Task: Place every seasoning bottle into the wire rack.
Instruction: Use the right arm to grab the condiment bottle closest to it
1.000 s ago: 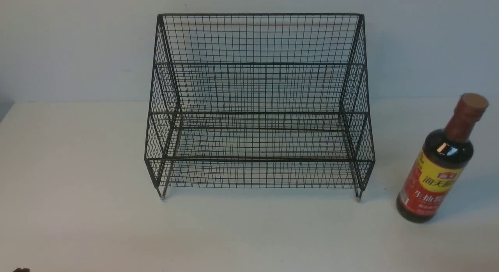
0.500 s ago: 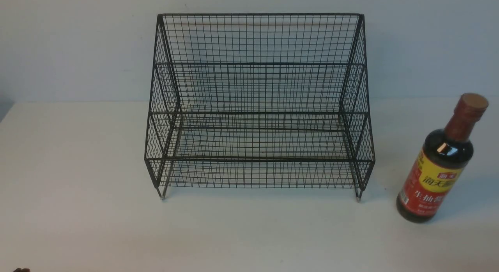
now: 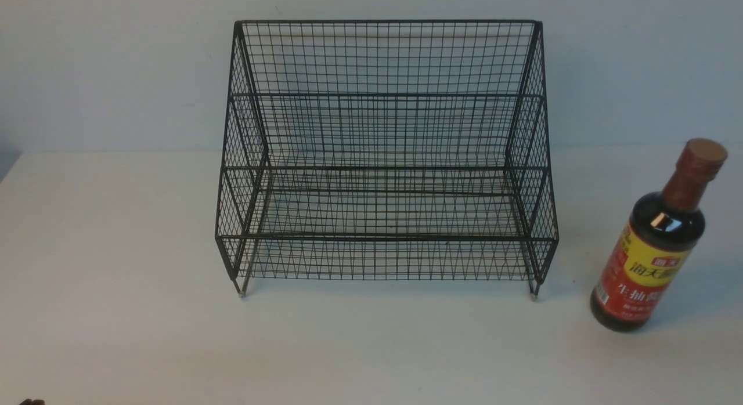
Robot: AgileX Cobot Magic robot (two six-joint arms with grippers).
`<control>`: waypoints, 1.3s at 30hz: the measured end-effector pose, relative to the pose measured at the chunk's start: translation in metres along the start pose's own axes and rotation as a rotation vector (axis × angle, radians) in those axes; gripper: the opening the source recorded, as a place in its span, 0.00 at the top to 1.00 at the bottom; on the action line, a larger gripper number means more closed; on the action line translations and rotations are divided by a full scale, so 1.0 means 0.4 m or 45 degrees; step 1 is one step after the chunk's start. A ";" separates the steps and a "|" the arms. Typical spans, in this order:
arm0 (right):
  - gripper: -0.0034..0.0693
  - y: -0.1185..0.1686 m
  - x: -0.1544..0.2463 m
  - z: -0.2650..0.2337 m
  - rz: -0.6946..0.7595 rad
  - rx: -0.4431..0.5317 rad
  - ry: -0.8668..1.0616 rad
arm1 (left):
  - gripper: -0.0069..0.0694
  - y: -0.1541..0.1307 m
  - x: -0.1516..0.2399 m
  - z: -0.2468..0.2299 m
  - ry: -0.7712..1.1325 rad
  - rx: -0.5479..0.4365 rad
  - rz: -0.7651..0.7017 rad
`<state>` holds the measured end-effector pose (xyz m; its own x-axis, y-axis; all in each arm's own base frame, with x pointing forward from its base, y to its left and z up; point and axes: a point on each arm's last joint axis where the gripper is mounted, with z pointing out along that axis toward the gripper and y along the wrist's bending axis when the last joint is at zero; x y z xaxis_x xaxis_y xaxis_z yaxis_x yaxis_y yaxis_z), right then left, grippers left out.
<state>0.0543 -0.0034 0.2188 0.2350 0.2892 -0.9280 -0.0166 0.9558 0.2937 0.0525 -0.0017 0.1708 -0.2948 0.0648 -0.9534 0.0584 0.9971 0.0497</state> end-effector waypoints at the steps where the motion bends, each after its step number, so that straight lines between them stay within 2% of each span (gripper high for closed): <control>1: 0.97 0.002 -0.007 0.000 0.006 -0.009 -0.041 | 0.93 0.000 0.000 0.000 0.000 0.000 0.000; 9: 0.97 0.005 -0.023 -0.001 0.067 -0.029 -0.128 | 0.93 0.000 0.000 0.000 0.000 0.000 0.000; 11: 0.97 0.008 -0.042 -0.004 0.136 -0.059 -0.235 | 0.93 0.000 0.000 0.000 0.000 0.000 0.000; 14: 0.97 0.021 -0.096 -0.007 0.215 -0.110 -0.402 | 0.93 0.000 0.000 0.000 0.000 0.000 0.000; 18: 0.97 0.059 -0.199 0.024 0.150 -0.150 -0.450 | 0.93 0.000 0.000 0.000 0.000 0.000 0.000; 22: 0.97 0.108 -0.281 0.135 -0.097 -0.184 -0.301 | 0.93 0.000 0.000 0.000 0.000 0.000 0.000; 26: 0.97 0.126 -0.289 0.239 -0.203 -0.214 -0.154 | 0.93 0.000 0.000 0.000 0.000 0.000 0.000; 35: 0.97 0.120 -0.206 0.413 -0.136 -0.242 0.140 | 0.93 0.000 0.000 0.000 0.000 0.000 0.000; 39: 0.92 0.111 -0.156 0.448 -0.127 -0.252 0.242 | 0.93 0.000 0.000 0.000 0.000 0.000 0.000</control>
<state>0.2132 0.0113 0.3309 0.0588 0.1801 -0.9819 -0.1965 0.9664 0.1655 0.0525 -0.0017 0.1708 -0.2948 0.0648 -0.9534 0.0584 0.9971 0.0497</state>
